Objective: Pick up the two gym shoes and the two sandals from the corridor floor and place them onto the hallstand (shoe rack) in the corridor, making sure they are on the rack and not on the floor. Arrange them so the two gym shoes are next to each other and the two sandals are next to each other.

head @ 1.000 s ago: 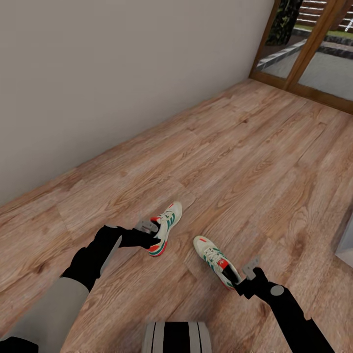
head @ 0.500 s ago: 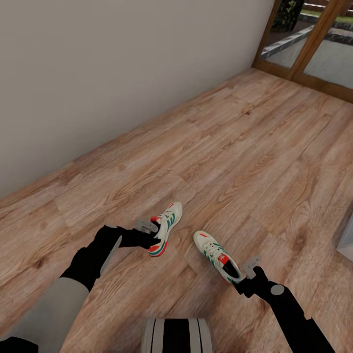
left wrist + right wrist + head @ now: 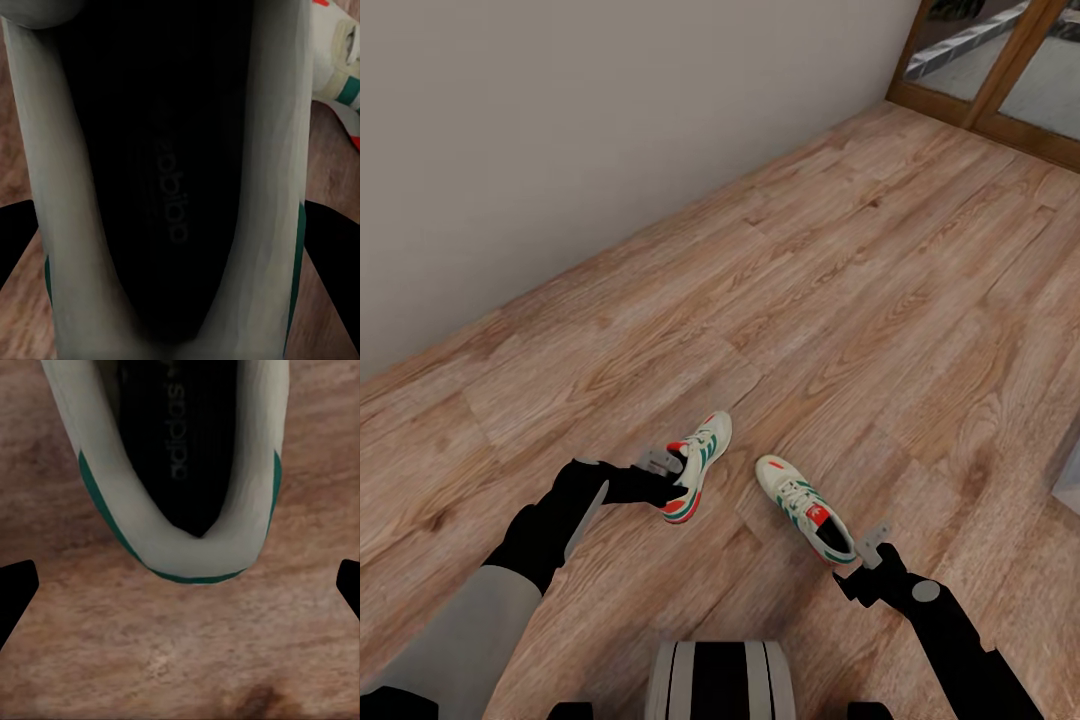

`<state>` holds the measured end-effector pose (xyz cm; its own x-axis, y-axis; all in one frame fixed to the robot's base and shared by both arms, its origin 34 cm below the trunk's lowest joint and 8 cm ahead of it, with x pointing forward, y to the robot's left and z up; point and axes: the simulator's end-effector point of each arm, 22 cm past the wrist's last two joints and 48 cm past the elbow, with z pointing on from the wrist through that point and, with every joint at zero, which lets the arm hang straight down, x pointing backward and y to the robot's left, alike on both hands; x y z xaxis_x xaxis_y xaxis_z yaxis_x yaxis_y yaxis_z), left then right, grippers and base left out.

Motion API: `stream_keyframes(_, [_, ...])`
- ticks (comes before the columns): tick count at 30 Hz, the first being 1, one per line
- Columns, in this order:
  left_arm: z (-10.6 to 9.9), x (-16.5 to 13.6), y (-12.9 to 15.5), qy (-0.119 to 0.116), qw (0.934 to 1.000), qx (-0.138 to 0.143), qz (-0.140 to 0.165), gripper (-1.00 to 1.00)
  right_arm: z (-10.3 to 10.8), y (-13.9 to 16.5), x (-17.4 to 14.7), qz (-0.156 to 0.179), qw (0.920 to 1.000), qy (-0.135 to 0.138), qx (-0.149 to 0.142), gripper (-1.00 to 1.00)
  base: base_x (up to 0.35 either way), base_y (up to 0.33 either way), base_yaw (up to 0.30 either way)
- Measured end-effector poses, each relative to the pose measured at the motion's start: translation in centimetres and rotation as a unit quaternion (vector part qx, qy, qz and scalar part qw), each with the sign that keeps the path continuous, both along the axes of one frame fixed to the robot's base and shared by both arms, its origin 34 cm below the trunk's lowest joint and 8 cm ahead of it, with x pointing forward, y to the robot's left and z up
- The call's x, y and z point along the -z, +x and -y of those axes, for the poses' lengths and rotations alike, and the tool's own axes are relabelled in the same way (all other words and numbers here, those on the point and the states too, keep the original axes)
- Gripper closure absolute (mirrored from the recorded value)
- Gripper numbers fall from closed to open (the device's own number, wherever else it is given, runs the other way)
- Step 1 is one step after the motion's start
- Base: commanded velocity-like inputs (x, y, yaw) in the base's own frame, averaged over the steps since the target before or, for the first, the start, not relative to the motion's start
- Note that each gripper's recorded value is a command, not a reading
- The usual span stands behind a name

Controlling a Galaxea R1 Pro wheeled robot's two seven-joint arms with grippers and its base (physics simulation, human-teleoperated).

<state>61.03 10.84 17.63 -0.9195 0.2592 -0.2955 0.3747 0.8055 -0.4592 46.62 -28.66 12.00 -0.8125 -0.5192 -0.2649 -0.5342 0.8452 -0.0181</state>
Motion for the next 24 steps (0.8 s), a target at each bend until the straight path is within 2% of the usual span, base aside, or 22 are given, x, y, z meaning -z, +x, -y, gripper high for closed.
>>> stream_keyframes(24, [-0.09,0.06,-0.05,0.0,1.0,-0.002,-0.001,1.0,0.04,-0.03,0.01,0.0,1.0,0.0,0.001,-1.0,0.02,0.012,0.0])
